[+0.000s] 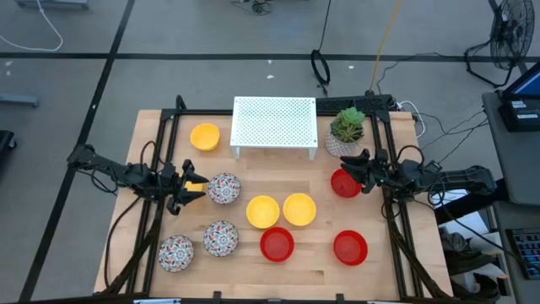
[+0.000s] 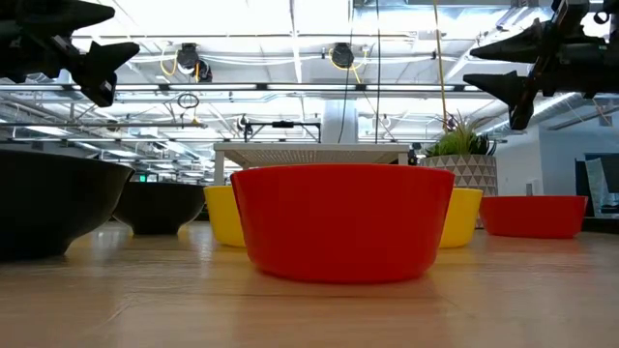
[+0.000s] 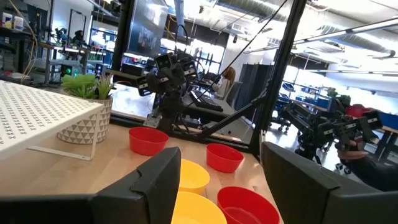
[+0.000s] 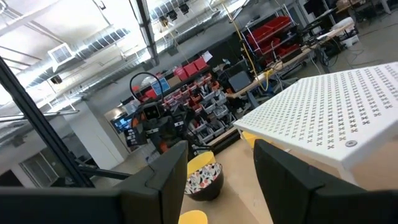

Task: Pick & Place Mini bowls
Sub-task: Put the yellow bowl on the shelf

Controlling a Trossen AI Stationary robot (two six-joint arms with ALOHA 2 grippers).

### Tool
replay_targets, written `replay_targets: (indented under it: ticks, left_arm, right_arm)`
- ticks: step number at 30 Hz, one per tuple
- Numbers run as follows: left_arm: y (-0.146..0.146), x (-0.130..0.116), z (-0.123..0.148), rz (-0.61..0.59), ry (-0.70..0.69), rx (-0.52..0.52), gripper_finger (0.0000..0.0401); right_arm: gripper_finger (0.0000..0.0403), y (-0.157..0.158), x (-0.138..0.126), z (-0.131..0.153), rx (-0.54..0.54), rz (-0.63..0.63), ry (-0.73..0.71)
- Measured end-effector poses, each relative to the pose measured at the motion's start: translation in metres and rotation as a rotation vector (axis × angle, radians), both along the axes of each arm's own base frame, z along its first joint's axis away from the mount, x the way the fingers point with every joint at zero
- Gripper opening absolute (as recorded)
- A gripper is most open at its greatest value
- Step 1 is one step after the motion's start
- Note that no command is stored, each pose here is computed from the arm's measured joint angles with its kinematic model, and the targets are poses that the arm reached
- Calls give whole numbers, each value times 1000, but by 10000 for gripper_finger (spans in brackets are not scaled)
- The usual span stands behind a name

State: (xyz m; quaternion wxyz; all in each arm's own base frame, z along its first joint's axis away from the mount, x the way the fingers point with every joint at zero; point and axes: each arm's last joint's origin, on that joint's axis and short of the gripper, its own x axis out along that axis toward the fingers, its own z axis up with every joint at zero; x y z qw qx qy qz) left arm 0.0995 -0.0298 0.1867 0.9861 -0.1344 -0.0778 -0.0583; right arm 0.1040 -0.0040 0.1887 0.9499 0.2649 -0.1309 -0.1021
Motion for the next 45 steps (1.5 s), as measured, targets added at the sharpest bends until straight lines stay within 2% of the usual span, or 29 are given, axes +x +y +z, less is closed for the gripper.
replay_targets:
  ticks: [7, 12, 18, 21, 24, 27, 31, 35, 40, 45]
  left_arm:
    - [1, -1, 4, 17, -41, -14, 225]
    - [1, -2, 8, 18, -78, -29, 225]
    - [2, -3, 12, 41, -117, -50, 225]
    - [5, -3, 12, 144, -111, -58, 225]
    - [11, -3, 12, 336, -102, -19, 225]
    - [16, -4, 11, 476, -77, -40, 225]
    - [19, -1, 9, 541, -46, -25, 225]
    - [24, 5, 3, 639, 27, 39, 225]
    - [31, 15, 4, 758, 128, 96, 225]
    - [38, 32, 10, 818, 337, 201, 225]
  right_arm:
    - [171, 0, 0, 1, -33, -7, 0]
    - [171, 0, 1, -7, -100, -13, 102]
    - [171, 0, 2, -14, -107, -11, 173]
    - [171, 0, 2, -14, -108, -12, 173]
    - [171, 0, 2, -13, -113, -13, 173]
    - [171, 0, 2, -14, -113, -13, 173]
    - [171, 0, 2, -13, -134, -17, 174]
    - [171, 0, 2, -11, -198, -35, 173]
    - [171, -2, 0, -6, -249, -116, 148]
    - [171, -2, 0, -5, -261, -130, 142]
